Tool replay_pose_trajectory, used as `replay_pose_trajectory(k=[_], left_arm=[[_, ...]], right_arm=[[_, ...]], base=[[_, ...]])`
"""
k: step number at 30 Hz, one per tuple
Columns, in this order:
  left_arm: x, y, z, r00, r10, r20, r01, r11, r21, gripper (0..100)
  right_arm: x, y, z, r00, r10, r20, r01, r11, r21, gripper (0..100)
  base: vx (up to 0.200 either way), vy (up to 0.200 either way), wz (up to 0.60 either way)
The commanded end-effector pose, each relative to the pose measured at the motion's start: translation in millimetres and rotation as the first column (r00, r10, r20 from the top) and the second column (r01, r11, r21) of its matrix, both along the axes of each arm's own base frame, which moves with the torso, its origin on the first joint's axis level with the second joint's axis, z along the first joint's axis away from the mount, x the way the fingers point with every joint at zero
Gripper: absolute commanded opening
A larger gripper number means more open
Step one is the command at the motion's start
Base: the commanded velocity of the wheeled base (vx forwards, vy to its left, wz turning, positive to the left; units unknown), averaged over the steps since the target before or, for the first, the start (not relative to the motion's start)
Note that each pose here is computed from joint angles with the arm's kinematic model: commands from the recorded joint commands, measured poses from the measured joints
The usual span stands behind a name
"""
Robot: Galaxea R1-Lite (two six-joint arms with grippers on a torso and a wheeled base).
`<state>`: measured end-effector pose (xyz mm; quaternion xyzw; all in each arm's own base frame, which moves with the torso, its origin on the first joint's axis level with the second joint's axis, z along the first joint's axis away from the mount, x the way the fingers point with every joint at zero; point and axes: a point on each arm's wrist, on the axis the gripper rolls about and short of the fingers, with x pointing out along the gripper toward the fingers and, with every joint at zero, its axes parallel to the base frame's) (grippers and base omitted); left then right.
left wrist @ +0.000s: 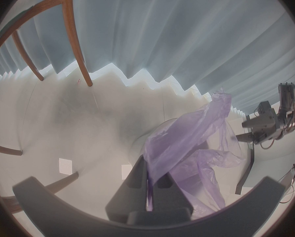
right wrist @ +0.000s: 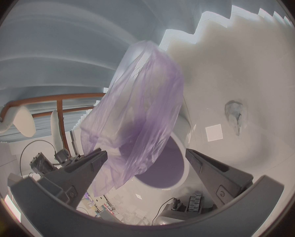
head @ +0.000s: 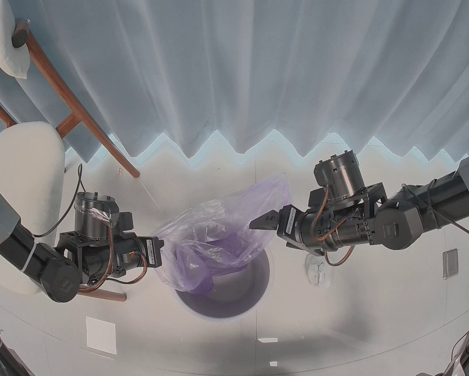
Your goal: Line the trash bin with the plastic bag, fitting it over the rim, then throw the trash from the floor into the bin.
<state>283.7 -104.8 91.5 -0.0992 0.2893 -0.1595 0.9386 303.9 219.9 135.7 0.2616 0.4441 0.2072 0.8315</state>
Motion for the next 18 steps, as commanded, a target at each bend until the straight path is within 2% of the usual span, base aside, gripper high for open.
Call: replay_pose_trajectory(k=[1, 10, 14, 15, 18], left_arm=[[-3, 0, 7, 1.000, -0.001, 0.023, 0.002, 1.000, -0.008, 0], [-5, 1, 8, 1.000, -0.004, 0.026, 0.004, 1.000, 0.002, 0], [-6, 2, 7, 1.000, -0.007, 0.023, 0.007, 1.000, 0.008, 0], [-5, 2, 7, 1.000, -0.007, 0.025, 0.007, 1.000, 0.007, 0], [-5, 3, 7, 1.000, -0.004, 0.026, 0.004, 1.000, 0.007, 0]], right_arm=[[-10, 8, -3, 1.000, 0.022, -0.014, -0.022, 1.000, -0.002, 100], [4, 22, -13, 1.000, 0.016, -0.010, -0.016, 1.000, 0.010, 100], [9, 28, -25, 1.000, 0.003, -0.023, -0.004, 1.000, -0.012, 100], [11, 30, -29, 1.000, -0.007, -0.022, 0.007, 1.000, -0.023, 0], [13, 31, -32, 1.000, -0.019, -0.020, 0.018, 0.999, -0.034, 0]], base=[[0.000, 0.000, 0.00], [0.000, 0.000, 0.00], [0.000, 0.000, 0.00], [0.000, 0.000, 0.00], [0.000, 0.000, 0.00]])
